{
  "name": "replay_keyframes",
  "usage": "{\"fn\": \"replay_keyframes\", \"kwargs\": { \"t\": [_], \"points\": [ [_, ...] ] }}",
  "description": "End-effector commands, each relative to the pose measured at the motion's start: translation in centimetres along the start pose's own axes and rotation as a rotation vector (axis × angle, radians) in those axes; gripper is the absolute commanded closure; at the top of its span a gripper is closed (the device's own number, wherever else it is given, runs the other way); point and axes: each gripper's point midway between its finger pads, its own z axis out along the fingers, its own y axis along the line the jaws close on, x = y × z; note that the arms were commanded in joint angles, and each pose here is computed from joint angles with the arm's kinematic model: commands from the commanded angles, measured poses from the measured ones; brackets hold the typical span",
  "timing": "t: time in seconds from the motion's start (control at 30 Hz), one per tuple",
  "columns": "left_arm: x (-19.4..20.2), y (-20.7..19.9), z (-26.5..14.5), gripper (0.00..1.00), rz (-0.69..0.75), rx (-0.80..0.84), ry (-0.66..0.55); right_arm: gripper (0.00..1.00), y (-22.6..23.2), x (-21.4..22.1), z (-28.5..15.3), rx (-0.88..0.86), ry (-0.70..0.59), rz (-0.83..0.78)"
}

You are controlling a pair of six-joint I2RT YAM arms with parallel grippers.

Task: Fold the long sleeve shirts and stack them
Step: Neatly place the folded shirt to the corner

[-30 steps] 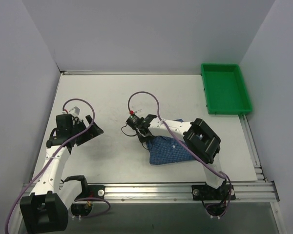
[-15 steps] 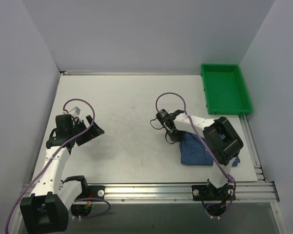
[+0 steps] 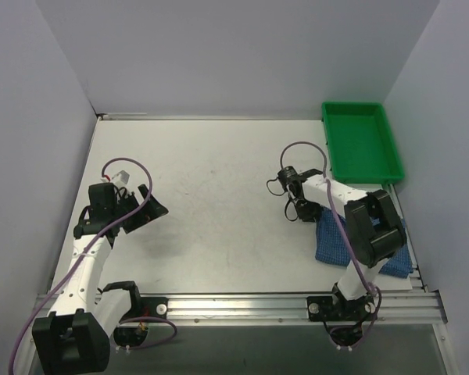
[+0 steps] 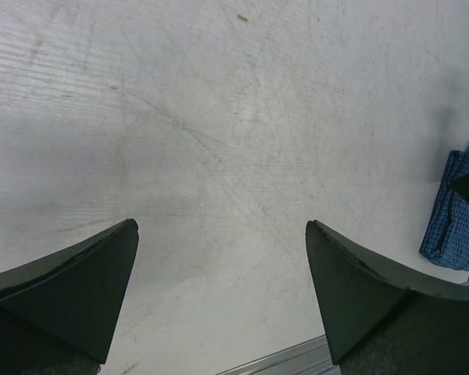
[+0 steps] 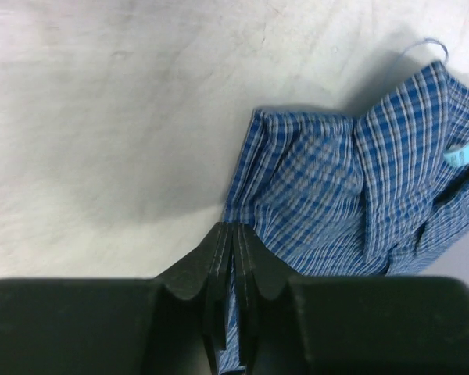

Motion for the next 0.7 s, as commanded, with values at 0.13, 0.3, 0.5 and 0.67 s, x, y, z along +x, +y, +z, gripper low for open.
{"fn": "replay_keyframes", "kwargs": {
  "t": [0.13, 0.3, 0.5, 0.67],
  "points": [
    [-0.8, -1.0, -0.6, 0.03, 0.040, 0.039, -0.040, 0.68, 3.0, 0.7, -6.6, -0.233, -0.128, 0.242],
    [-0.9, -1.0, -0.7, 0.03, 0.042, 0.039, -0.048, 0.68, 4.7, 3.3, -6.3, -0.317, -0.059, 0.324],
    [-0.9, -1.1, -0.7, 0.03, 0.043, 0.043, -0.048, 0.68, 4.1, 7.6, -3.7, -0.301, 0.066, 0.432],
    [-0.9, -1.1, -0.7, 0.03, 0.043, 0.045, -0.046, 0.64, 3.8, 11.6, -2.3, -0.320, 0.191, 0.573]
  ]
}}
